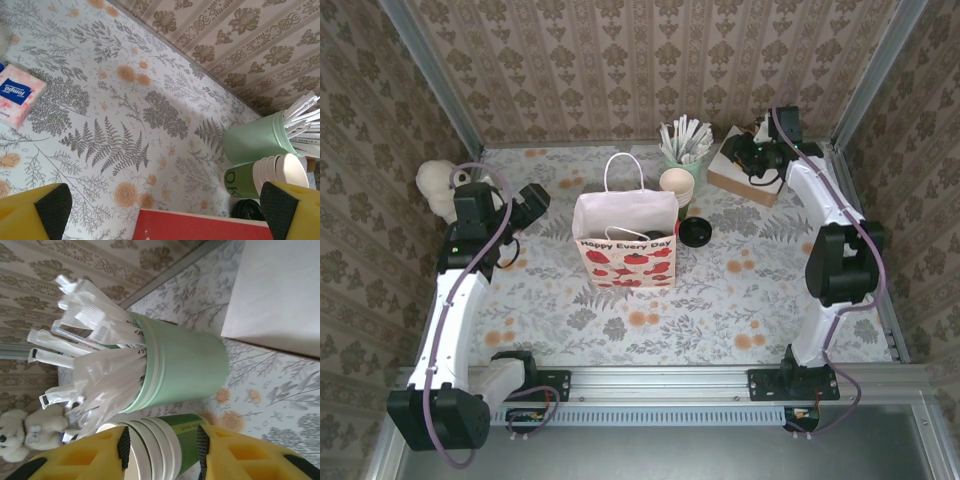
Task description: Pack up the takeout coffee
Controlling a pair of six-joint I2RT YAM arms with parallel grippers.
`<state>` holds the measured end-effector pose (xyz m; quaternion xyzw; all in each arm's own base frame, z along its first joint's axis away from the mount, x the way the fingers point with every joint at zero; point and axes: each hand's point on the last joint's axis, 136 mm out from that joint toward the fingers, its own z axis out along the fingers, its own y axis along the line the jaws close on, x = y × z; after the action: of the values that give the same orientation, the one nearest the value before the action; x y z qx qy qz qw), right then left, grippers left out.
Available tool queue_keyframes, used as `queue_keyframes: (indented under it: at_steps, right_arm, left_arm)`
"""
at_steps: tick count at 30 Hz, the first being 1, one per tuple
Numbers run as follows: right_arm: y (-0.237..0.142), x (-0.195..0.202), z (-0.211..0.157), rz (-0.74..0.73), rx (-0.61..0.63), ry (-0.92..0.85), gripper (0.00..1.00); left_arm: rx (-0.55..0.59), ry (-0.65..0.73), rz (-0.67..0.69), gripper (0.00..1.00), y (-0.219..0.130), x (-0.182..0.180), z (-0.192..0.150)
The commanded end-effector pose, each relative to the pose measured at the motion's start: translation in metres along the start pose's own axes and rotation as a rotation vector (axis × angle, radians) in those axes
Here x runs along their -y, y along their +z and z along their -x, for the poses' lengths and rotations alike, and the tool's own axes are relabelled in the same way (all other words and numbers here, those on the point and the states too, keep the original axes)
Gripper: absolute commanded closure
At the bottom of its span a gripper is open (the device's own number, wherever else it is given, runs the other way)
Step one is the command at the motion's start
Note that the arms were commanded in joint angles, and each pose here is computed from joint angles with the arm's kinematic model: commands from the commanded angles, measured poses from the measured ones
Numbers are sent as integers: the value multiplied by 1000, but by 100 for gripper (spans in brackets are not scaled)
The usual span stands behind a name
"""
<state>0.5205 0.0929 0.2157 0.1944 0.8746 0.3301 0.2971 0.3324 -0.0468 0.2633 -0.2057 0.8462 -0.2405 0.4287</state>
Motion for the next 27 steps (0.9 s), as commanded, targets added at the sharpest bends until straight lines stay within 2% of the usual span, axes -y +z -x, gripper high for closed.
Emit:
queue_keyframes:
  at_steps: [1, 11, 23, 27]
  right_arm:
    - [6, -31, 2, 127, -31, 38, 57]
    - [21, -46, -4, 159, -33, -3, 57]
    - [12, -60, -5, 197, -14, -29, 57]
    - [1, -67, -3, 209, 31, -43, 58]
  left_arm:
    - [35, 32, -23, 0, 0, 9, 14]
    - [22, 49, 1, 0, 6, 3, 13]
    - [-9, 39, 0, 0, 16, 0, 8]
    - [-10, 41, -2, 0, 16, 0, 8]
